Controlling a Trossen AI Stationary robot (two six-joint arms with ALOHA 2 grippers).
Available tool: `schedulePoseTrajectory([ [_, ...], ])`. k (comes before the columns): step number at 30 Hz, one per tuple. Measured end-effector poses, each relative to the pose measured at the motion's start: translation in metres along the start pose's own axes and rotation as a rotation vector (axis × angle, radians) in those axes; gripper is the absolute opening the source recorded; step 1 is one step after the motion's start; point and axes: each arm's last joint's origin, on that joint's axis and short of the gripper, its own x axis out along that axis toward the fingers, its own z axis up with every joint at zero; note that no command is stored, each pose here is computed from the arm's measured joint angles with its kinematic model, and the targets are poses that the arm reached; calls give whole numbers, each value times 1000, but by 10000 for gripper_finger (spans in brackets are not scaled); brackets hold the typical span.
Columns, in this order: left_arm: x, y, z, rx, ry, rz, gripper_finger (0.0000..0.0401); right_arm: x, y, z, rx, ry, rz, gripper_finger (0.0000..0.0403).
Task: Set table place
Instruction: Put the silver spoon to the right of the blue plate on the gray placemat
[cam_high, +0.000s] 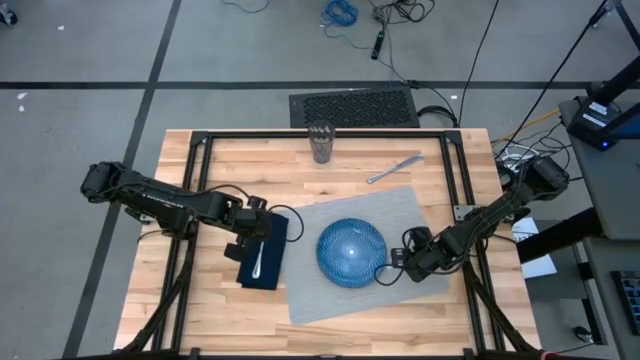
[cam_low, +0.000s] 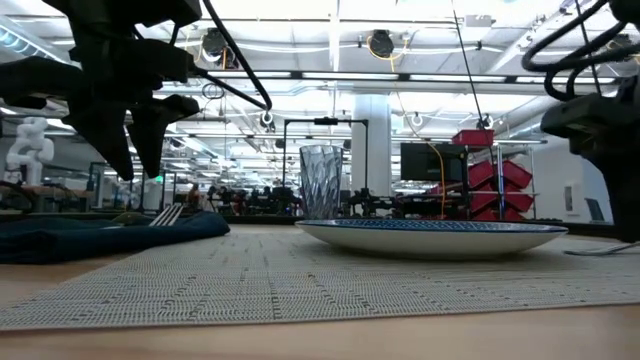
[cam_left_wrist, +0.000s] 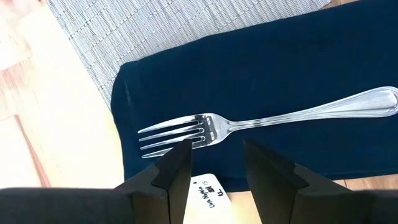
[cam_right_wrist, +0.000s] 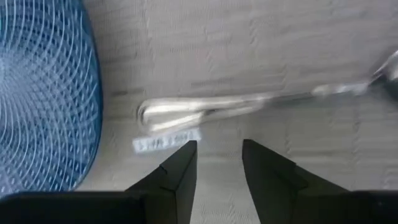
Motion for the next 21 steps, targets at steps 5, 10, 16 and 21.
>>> schedulePoseTrajectory([
  [5,0,0,0,0,0,0,130,5,4,-6,-26,90,-3,116],
  [10,0,0,0,0,1,0,130,14,14,-15,-59,164,38,116],
  [16,0,0,0,0,1,0,130,26,24,-23,-103,202,119,105],
  [21,0,0,0,0,0,0,130,22,31,-26,-158,186,110,75],
])
